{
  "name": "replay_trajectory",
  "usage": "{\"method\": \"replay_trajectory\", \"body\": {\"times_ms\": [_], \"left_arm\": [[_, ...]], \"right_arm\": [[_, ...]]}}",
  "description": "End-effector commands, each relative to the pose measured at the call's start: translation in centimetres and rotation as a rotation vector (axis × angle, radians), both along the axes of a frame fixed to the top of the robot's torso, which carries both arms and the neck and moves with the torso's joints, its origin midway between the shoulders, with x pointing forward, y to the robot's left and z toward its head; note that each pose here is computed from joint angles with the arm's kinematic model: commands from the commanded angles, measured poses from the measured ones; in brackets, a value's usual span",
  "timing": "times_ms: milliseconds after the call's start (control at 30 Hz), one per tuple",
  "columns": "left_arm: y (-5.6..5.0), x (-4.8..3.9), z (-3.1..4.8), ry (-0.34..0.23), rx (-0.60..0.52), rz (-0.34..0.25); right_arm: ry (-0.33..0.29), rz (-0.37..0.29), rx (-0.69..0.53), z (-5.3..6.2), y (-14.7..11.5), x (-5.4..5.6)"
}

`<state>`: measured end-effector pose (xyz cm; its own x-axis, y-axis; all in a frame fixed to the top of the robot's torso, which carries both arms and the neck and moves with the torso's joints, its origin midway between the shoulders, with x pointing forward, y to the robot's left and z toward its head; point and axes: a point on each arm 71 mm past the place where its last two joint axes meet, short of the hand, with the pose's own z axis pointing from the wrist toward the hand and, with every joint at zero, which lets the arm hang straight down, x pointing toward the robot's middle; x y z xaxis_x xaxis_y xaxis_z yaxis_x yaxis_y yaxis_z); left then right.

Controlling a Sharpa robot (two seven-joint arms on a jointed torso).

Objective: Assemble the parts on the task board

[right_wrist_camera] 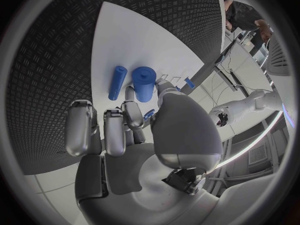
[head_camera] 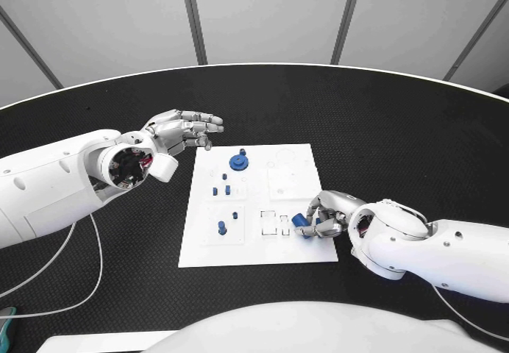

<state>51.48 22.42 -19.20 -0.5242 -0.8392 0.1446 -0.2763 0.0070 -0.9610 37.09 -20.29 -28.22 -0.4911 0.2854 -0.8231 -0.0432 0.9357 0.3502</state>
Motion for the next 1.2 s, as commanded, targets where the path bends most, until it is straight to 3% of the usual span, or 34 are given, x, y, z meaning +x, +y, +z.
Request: {"method": "replay_trajectory", "body": {"times_ms": [33, 367, 867, 1200], "left_arm": [[0.0, 0.01, 0.0, 0.0, 0.0, 0.0], [-0.1, 0.03, -0.02, 0.001, 0.0, -0.002], [-0.3, 0.25, -0.11, 0.002, 0.001, -0.002], [-0.6, 0.31, -0.13, 0.002, -0.002, -0.01]], "right_arm": [[0.003, 0.001, -0.003, -0.1, 0.0, 0.0], [-0.011, -0.009, 0.012, 0.0, 0.0, -0.1], [-0.067, -0.034, 0.111, 1.8, 0.7, -1.5], [-0.013, -0.009, 0.124, 1.1, 2.6, -1.1]]}}
